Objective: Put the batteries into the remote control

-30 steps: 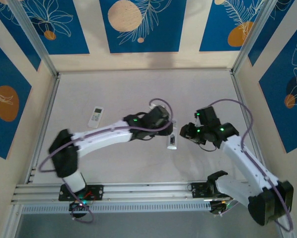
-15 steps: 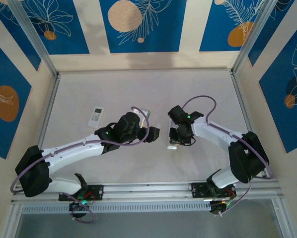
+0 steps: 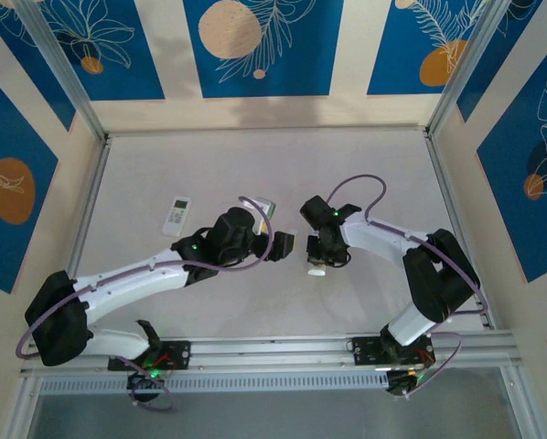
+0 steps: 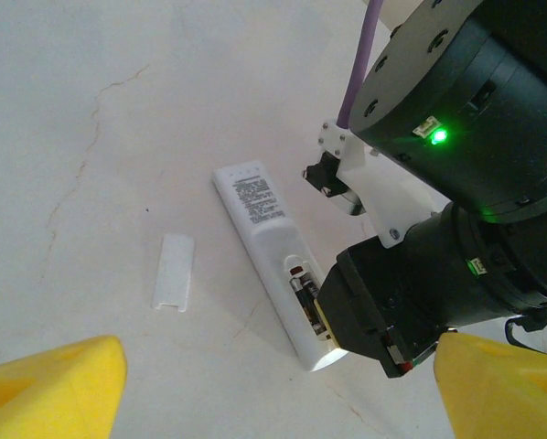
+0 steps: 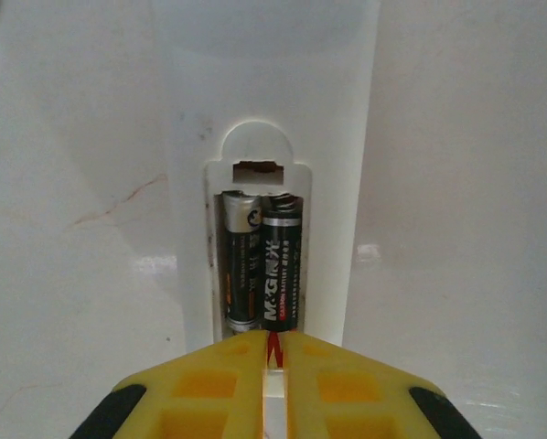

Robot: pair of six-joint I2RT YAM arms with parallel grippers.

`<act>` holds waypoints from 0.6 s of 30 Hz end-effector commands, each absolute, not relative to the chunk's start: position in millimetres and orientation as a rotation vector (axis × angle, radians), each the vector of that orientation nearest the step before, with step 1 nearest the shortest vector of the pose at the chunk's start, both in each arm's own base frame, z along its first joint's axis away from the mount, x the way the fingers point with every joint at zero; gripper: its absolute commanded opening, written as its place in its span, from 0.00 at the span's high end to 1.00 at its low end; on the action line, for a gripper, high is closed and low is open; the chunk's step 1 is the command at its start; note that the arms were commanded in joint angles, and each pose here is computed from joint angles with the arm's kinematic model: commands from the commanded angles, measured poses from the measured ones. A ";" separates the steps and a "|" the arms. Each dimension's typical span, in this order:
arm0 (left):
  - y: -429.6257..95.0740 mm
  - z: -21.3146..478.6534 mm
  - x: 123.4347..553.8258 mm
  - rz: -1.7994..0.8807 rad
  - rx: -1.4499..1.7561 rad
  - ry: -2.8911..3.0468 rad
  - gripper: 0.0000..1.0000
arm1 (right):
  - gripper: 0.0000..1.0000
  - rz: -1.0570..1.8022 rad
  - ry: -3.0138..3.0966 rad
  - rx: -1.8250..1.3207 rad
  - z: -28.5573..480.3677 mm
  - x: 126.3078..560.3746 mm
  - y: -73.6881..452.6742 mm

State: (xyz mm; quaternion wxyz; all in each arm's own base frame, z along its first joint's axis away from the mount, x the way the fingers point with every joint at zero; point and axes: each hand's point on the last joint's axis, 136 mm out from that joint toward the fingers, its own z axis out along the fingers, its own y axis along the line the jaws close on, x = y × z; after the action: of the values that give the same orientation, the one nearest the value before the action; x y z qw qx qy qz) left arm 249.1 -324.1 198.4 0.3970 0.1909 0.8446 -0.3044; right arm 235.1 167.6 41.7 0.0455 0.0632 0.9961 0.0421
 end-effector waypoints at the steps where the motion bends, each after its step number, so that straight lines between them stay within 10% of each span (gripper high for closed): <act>1: -320.6 206.4 252.7 -0.757 0.470 2.098 0.13 | 0.87 0.084 3.037 0.213 38.2 239.8 167.2; 18: -321.1 201.9 254.2 -0.755 0.453 2.113 0.13 | 0.85 0.099 2.971 0.181 68.0 252.2 171.2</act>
State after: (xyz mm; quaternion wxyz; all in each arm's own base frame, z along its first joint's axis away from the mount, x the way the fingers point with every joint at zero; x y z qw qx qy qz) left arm 252.0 -324.0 201.4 0.4051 0.1860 0.8419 -0.3040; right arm 241.3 166.4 39.4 0.0449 0.0589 0.9971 0.0161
